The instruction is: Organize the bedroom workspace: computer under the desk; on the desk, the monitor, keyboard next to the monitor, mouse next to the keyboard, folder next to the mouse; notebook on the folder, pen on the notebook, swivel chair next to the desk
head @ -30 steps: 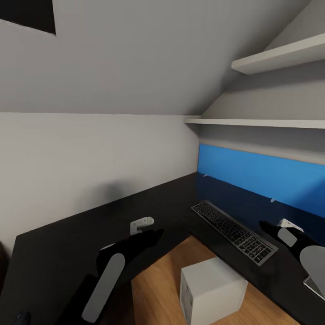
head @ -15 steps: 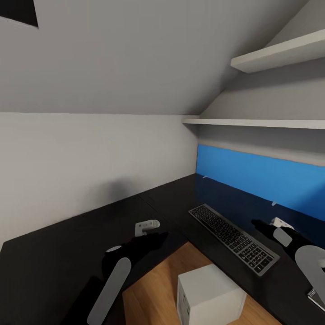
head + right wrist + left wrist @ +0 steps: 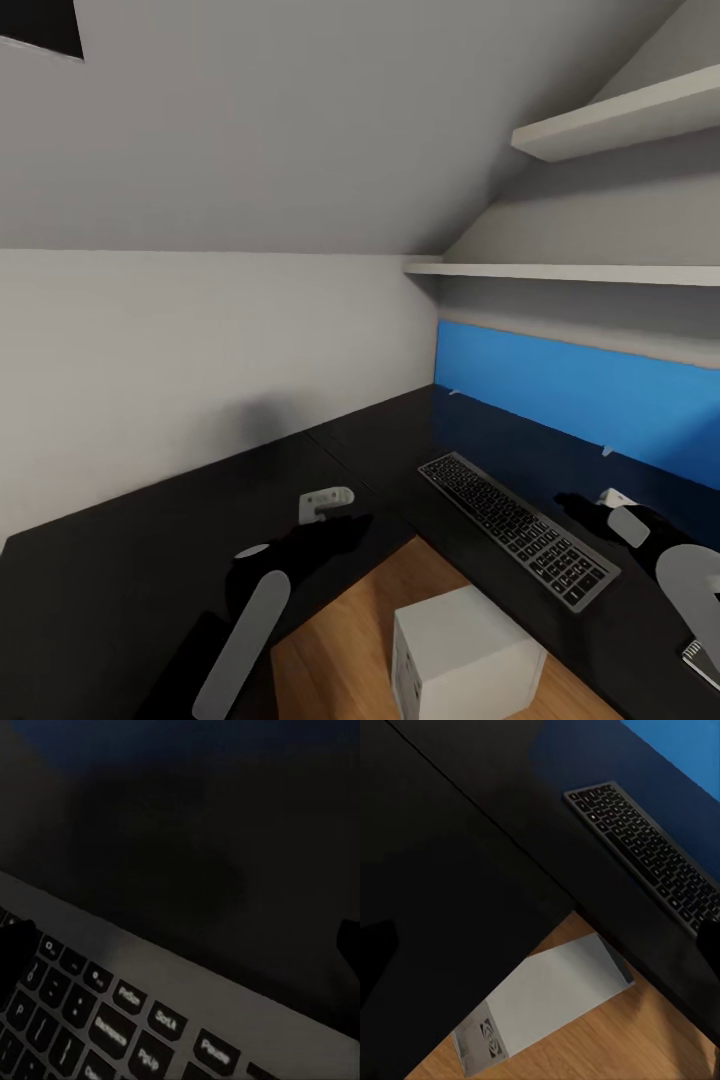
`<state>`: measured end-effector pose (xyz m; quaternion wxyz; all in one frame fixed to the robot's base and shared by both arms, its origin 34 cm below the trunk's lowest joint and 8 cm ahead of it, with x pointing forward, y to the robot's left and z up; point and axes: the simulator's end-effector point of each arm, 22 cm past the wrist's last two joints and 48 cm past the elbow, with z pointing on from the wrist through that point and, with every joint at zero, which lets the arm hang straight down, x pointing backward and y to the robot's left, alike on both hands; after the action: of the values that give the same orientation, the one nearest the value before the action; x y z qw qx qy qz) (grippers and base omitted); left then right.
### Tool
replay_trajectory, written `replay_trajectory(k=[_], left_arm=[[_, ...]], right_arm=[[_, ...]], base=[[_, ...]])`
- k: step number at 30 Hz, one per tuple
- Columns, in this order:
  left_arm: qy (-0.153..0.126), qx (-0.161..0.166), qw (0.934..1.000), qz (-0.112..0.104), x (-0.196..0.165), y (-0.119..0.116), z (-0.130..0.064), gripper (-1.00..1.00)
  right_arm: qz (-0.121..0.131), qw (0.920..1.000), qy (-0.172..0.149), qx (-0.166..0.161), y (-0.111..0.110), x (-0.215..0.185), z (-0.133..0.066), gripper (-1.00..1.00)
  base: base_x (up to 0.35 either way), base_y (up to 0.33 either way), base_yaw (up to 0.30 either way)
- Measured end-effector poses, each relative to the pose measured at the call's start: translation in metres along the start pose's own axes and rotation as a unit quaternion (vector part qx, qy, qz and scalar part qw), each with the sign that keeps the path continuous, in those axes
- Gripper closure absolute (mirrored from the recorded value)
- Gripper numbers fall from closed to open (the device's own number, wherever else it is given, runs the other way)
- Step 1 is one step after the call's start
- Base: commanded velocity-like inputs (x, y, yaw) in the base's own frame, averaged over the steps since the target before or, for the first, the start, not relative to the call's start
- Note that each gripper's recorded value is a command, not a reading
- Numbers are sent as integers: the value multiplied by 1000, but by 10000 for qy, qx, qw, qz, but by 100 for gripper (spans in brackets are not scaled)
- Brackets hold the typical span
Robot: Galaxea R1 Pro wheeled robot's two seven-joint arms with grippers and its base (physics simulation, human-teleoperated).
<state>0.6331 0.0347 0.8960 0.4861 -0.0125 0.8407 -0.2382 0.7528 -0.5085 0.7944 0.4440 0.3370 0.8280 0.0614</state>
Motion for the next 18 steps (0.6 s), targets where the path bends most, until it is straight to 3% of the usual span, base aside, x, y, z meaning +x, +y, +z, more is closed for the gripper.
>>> replay_trajectory(k=[18], left_arm=[[-6,-3,10000,1,-1,1,0,-100]], right_arm=[[43,9997,247,-21,0,11,0,-100]], base=[[0,0,0]])
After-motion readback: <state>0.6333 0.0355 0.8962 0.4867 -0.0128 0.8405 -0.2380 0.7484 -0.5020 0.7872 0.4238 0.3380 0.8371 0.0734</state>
